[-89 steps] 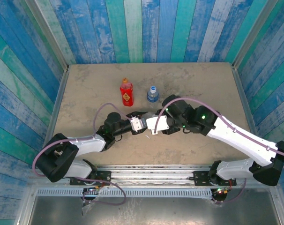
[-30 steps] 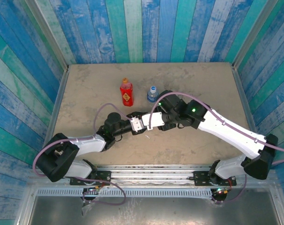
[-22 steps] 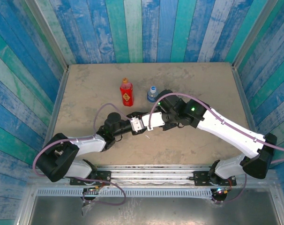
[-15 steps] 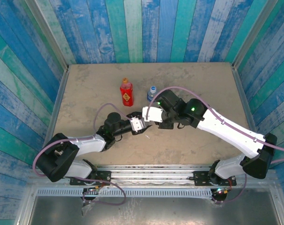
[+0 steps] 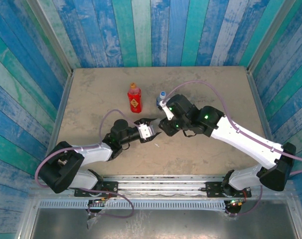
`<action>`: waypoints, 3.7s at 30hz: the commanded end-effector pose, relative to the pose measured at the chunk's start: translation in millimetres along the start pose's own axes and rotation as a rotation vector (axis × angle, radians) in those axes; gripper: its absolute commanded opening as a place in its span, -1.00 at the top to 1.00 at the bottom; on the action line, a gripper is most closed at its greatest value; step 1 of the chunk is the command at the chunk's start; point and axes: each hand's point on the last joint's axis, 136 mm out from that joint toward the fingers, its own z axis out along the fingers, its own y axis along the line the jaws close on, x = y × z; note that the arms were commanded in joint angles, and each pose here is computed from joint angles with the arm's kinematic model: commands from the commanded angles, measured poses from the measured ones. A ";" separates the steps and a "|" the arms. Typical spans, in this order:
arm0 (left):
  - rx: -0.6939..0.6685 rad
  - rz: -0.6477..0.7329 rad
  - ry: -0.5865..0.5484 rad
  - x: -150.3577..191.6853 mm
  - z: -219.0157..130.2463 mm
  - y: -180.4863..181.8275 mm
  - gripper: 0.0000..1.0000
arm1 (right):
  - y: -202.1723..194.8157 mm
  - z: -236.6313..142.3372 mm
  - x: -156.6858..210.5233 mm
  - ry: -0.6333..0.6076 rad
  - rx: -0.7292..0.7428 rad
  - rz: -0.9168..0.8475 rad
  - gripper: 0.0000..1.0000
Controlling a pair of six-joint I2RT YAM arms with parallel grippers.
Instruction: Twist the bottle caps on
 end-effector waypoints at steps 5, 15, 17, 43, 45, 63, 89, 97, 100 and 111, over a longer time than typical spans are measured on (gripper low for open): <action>0.070 -0.045 0.056 18.7 -2.5 -21.4 -0.28 | -0.9 -28.9 10.1 0.021 0.010 -0.846 -0.22; 0.079 -0.049 0.081 25.9 -0.6 -23.5 -0.28 | -5.9 -20.4 7.7 0.117 0.095 -1.274 -0.08; 0.080 -0.051 0.073 24.0 -0.8 -23.7 -0.28 | -7.2 -17.4 11.0 0.148 0.086 -1.277 -0.05; 0.084 -0.056 0.047 18.0 -0.5 -23.1 -0.28 | 4.6 -16.0 -28.4 -0.174 -0.079 0.345 0.58; 0.085 -0.056 0.048 18.1 -0.9 -23.4 -0.28 | -4.7 -19.2 -17.6 -0.142 -0.026 0.230 0.36; 0.070 -0.054 0.076 20.7 -5.1 -21.9 -0.28 | -26.4 -22.5 17.5 0.178 0.139 -1.240 -0.16; 0.070 -0.049 0.062 17.9 -3.8 -21.0 -0.29 | 36.2 9.2 -33.3 -0.057 -0.286 0.368 0.67; 0.071 -0.049 0.063 17.7 -4.7 -21.4 -0.29 | 9.6 -8.8 -4.8 -0.027 -0.196 -0.012 0.14; 0.075 -0.049 0.064 18.2 -4.1 -21.8 -0.29 | 15.8 -19.2 14.8 0.041 -0.240 -0.329 0.00; 0.073 -0.048 0.082 23.3 -4.8 -23.1 -0.29 | -17.8 -15.2 15.3 0.212 0.123 -1.204 -0.19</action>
